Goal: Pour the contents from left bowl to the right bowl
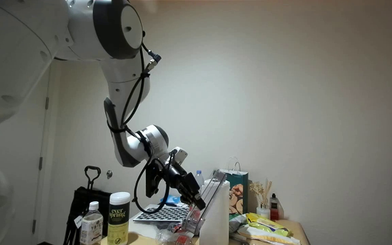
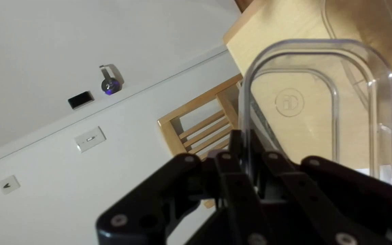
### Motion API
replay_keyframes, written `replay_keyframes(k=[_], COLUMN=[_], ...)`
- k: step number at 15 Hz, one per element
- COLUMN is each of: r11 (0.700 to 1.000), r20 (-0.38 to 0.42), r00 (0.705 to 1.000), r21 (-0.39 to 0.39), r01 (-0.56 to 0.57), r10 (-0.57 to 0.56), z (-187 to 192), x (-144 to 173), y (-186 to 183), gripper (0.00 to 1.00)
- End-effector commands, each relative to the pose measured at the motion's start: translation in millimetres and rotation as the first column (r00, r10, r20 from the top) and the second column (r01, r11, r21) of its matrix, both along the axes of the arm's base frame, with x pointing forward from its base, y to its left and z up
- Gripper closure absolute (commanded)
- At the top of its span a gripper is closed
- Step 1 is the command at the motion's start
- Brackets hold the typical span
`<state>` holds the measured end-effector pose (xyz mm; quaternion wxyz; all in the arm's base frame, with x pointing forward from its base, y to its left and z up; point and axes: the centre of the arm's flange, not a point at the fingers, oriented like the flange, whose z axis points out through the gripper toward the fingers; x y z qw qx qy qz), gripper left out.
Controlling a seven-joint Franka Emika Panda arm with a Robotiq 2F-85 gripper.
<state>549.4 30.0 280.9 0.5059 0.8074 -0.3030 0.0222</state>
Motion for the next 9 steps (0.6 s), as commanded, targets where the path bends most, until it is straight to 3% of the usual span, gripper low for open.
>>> replay_keyframes(k=[1,4,5,6,9], r11=[0.985,0.951,0.942,0.961,0.951], r20=[-0.107,-0.192,-0.175,-0.139,-0.144], r00=[0.994,0.981,0.982,0.989,0.988], r21=[0.165,0.296,0.312,0.268,0.292], r01=[0.053,0.093,0.121,0.075,0.100], r10=[-0.036,-0.036,-0.068,-0.038,-0.060], z=[32,37,37,29,31], x=[9,12,13,10,12], y=[11,21,20,22,22], gripper=[0.98,0.98,0.98,0.93,0.93])
